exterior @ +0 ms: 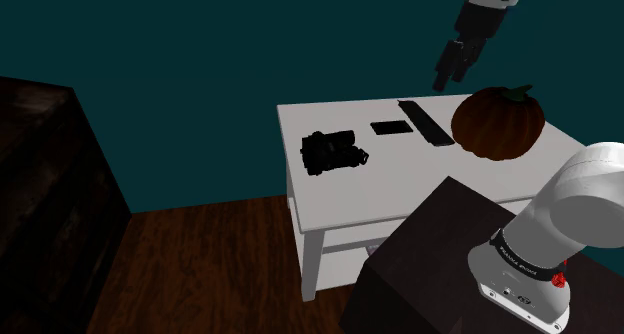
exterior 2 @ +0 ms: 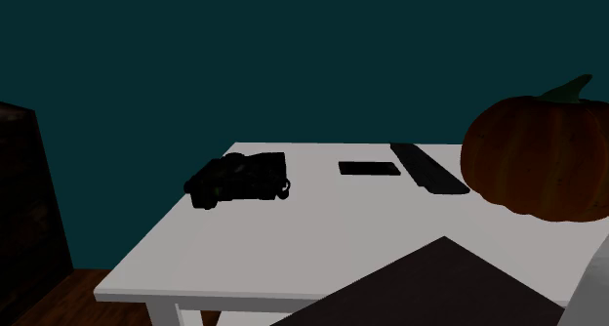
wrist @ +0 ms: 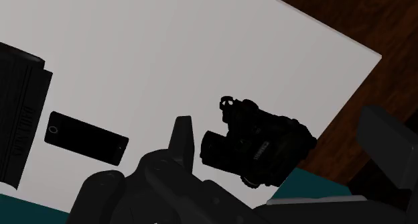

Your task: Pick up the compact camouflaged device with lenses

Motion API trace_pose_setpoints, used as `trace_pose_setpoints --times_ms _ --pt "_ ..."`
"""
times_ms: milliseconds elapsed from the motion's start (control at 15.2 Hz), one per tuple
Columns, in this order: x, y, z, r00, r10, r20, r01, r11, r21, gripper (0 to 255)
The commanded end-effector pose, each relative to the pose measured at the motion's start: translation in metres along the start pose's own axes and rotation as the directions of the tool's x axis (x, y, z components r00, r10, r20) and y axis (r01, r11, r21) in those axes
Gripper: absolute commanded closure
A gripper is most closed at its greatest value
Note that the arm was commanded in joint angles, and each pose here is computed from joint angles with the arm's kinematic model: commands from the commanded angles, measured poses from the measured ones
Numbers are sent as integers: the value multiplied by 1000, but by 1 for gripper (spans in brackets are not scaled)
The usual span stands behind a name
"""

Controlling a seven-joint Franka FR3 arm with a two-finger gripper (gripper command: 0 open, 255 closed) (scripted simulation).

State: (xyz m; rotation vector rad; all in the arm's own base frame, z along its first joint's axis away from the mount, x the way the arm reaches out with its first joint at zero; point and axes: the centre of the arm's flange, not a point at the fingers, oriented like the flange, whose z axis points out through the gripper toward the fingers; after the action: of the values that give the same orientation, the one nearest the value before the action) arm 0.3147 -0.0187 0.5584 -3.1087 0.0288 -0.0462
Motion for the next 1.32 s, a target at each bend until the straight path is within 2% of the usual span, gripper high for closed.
trace_pose_setpoints --times_ms 0,264,594,924,1254 --pt "0 0 0 1000 0 0 0 1000 0 0" --pt "34 7 43 993 -117 24 117 993 1 0" --pt "76 10 97 964 -261 53 261 965 6 0" --pt "116 7 153 913 -399 82 399 917 16 0" --pt "153 -1 210 842 -528 108 528 849 30 0"
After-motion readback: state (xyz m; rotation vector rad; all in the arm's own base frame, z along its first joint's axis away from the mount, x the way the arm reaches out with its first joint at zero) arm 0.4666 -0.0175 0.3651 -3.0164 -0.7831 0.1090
